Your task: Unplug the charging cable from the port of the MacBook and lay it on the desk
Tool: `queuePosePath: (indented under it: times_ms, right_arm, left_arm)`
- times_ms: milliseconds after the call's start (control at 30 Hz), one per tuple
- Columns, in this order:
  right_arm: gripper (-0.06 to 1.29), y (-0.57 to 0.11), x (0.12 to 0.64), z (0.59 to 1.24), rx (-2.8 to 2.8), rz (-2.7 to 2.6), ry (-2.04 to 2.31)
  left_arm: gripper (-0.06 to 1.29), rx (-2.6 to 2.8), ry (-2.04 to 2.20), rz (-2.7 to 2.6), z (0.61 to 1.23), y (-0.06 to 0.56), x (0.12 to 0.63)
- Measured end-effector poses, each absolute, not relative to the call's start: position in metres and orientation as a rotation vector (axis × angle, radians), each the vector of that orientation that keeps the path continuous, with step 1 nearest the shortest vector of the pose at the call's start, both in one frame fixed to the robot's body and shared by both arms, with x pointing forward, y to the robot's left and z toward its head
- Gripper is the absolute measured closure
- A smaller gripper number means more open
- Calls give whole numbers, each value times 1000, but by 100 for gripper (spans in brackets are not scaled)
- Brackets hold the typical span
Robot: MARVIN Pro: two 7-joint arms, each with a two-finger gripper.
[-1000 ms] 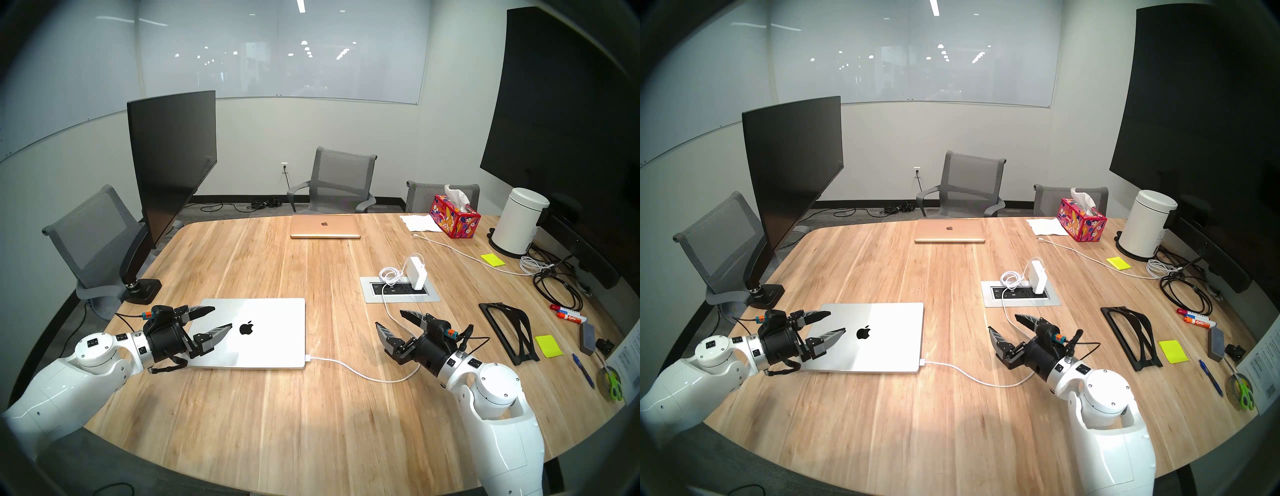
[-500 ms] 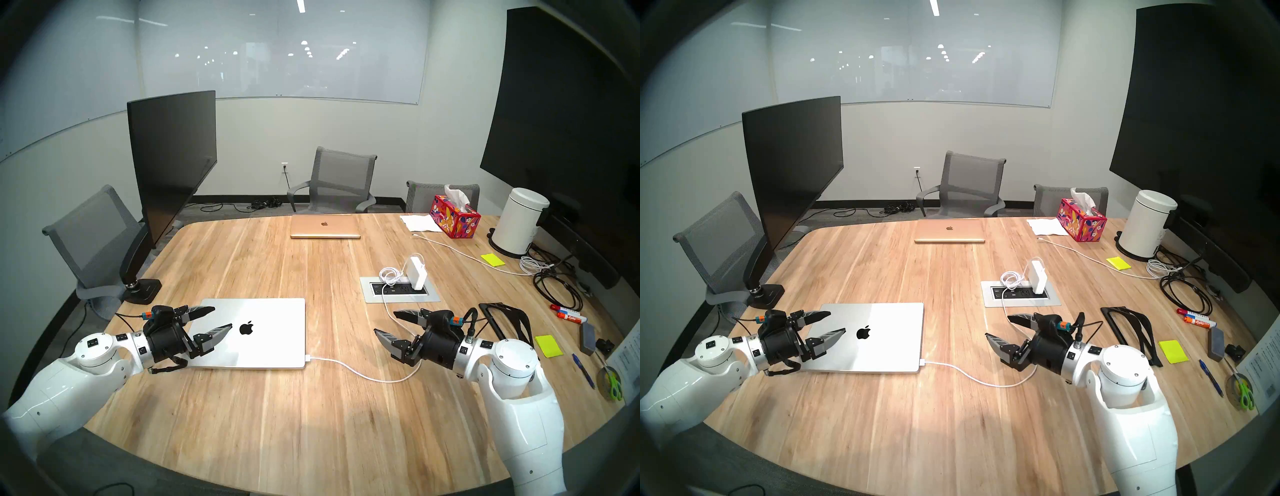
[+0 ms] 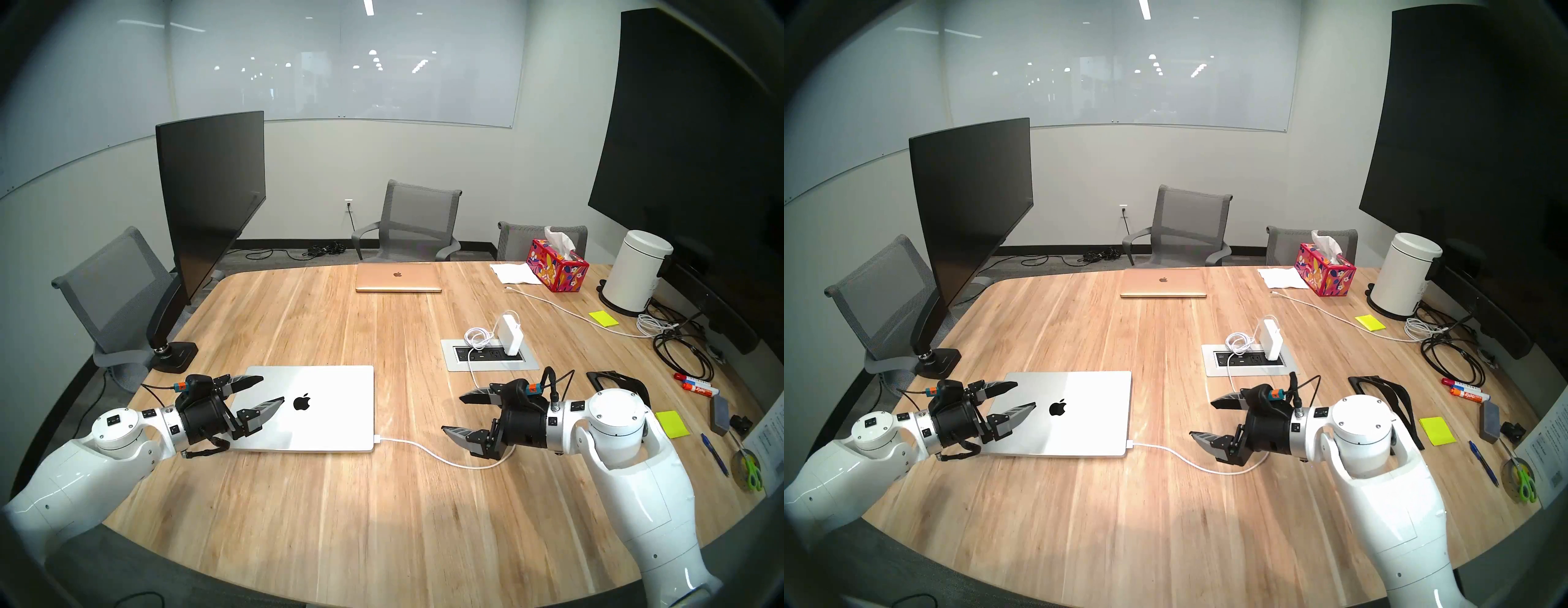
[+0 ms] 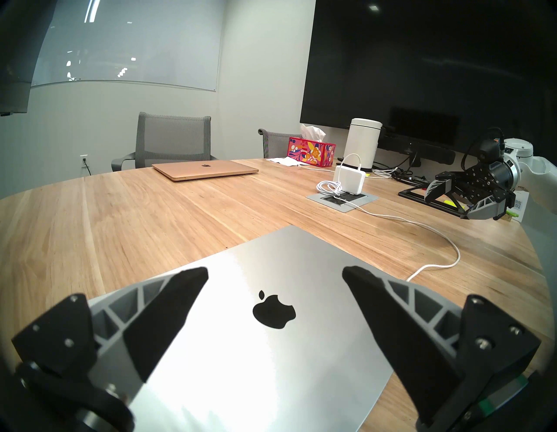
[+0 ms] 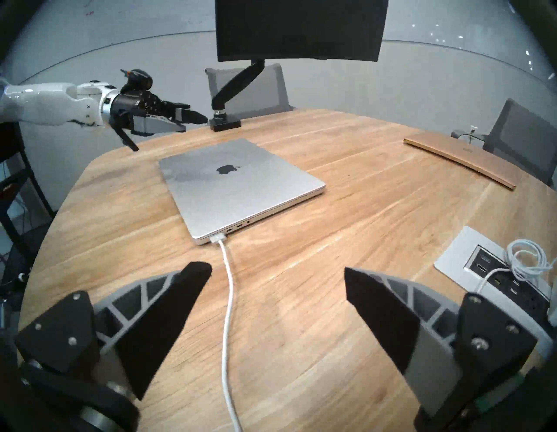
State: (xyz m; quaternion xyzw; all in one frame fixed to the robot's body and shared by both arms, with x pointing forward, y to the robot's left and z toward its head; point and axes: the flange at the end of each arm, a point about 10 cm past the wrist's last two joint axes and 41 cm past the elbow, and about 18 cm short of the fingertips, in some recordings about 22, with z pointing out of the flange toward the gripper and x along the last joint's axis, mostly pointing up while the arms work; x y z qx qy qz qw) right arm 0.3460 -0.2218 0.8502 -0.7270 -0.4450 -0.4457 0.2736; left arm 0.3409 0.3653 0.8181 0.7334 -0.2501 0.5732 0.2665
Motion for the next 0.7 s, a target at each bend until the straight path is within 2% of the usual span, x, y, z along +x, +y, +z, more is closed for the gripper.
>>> queuePosePath:
  times_ms: [700]
  right_arm:
    - [2,-204,361,845,-1925,-906,-1451]
  left_arm:
    - [0,1980,-675,1547,818,365,341]
